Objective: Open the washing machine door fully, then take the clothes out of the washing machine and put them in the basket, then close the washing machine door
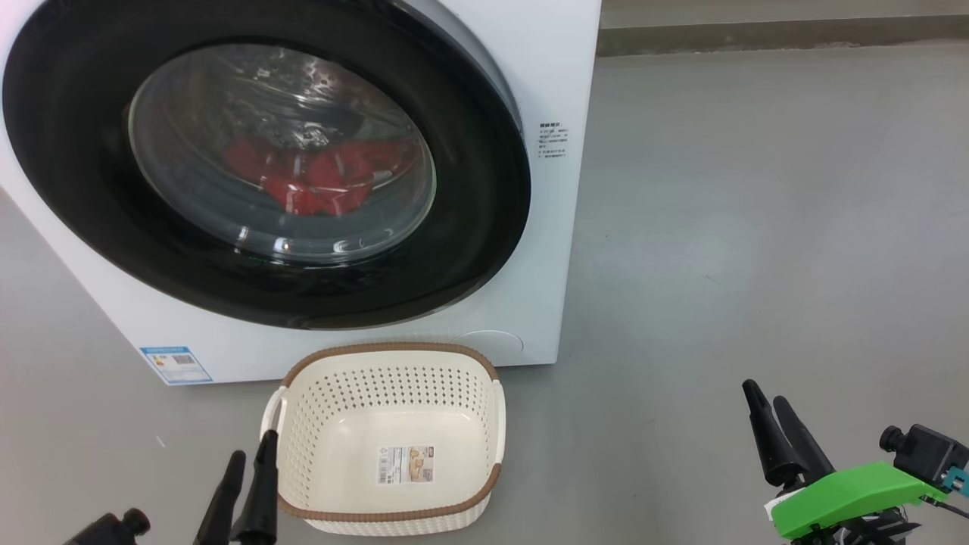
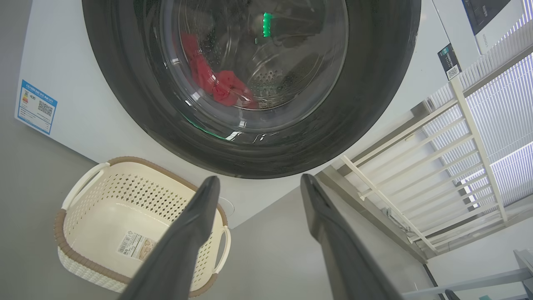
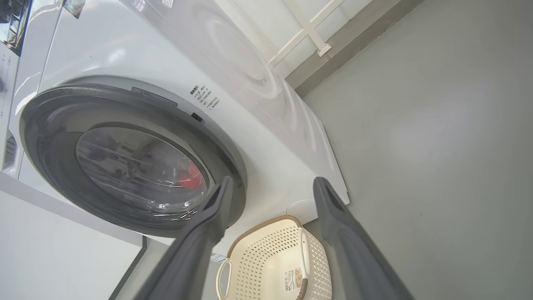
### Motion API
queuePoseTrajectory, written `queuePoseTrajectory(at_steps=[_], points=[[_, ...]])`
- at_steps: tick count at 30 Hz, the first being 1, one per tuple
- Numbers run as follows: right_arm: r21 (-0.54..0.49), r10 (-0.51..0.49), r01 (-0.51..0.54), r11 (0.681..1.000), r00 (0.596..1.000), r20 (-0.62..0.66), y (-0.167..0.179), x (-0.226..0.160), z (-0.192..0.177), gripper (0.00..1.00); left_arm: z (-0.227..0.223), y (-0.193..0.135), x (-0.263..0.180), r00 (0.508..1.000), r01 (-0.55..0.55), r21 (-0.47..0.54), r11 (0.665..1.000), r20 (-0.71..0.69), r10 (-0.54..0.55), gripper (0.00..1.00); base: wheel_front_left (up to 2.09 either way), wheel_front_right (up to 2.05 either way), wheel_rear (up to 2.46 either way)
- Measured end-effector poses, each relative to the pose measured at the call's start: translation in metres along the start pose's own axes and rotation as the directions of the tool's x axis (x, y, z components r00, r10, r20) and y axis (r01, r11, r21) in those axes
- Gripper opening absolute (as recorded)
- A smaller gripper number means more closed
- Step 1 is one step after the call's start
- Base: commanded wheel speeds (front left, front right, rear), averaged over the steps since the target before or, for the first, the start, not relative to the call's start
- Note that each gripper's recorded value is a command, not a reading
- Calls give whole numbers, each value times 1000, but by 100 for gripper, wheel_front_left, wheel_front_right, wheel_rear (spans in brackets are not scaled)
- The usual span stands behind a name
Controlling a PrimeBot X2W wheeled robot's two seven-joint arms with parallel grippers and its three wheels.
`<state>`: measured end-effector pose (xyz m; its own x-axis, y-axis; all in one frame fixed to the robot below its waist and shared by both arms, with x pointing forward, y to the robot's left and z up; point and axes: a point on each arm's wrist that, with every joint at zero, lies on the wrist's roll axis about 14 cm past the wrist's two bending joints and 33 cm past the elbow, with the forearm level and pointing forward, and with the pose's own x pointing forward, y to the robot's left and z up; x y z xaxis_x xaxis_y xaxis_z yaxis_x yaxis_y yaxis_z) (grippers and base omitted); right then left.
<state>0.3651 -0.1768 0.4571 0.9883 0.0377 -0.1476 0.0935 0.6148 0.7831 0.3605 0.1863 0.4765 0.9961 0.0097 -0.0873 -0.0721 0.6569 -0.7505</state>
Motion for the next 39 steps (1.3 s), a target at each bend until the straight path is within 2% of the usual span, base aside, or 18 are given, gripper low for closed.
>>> queuePoseTrajectory(at_steps=[18,28,39], points=[[-225,4,-1,974,1000,11,-4,-5,0,100,2,-6,-3,999,22,223,975,21,-27,100,0,0,0],[-328,3,1,945,1000,13,-7,-10,-2,100,2,-6,-6,999,26,350,937,24,-37,100,0,0,0],[-436,23,-5,900,999,35,-5,-9,4,100,6,-15,-5,996,48,479,876,40,-76,100,0,0,0]])
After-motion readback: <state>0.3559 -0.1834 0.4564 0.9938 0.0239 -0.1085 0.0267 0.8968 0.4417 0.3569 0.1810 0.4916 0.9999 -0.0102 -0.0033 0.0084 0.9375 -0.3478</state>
